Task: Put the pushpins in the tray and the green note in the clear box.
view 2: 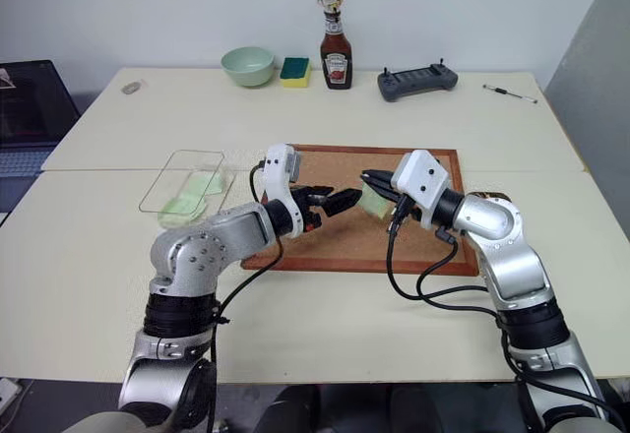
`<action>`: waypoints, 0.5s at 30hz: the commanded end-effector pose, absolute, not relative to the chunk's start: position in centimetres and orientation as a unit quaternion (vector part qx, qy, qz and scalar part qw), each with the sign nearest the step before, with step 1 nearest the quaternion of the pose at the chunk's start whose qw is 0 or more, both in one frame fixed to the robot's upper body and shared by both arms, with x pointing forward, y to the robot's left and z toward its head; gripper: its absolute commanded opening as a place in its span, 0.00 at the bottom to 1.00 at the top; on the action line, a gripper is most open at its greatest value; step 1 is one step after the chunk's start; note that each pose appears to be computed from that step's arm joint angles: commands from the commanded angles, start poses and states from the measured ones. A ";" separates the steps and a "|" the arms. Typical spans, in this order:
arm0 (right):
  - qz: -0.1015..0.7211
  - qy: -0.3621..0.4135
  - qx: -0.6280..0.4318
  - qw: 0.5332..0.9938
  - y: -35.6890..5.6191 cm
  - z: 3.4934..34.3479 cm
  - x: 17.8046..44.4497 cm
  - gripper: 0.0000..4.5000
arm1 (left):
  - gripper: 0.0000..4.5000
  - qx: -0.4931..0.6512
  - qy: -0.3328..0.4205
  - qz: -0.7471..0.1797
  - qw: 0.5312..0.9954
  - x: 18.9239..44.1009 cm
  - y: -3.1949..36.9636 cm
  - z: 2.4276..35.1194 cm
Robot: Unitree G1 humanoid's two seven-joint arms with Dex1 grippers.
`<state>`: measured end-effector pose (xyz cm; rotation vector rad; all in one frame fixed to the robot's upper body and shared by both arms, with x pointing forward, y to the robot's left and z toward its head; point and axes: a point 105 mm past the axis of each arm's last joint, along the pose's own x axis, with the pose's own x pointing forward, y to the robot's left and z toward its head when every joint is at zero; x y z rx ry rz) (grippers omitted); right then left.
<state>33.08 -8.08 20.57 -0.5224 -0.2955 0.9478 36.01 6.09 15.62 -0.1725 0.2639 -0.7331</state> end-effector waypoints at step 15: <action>0.498 -0.132 -0.159 0.842 -6.8 23.2 31.5 0.00 | 0.99 0.087 -0.058 -0.509 0.854 36.8 3.9 19.0</action>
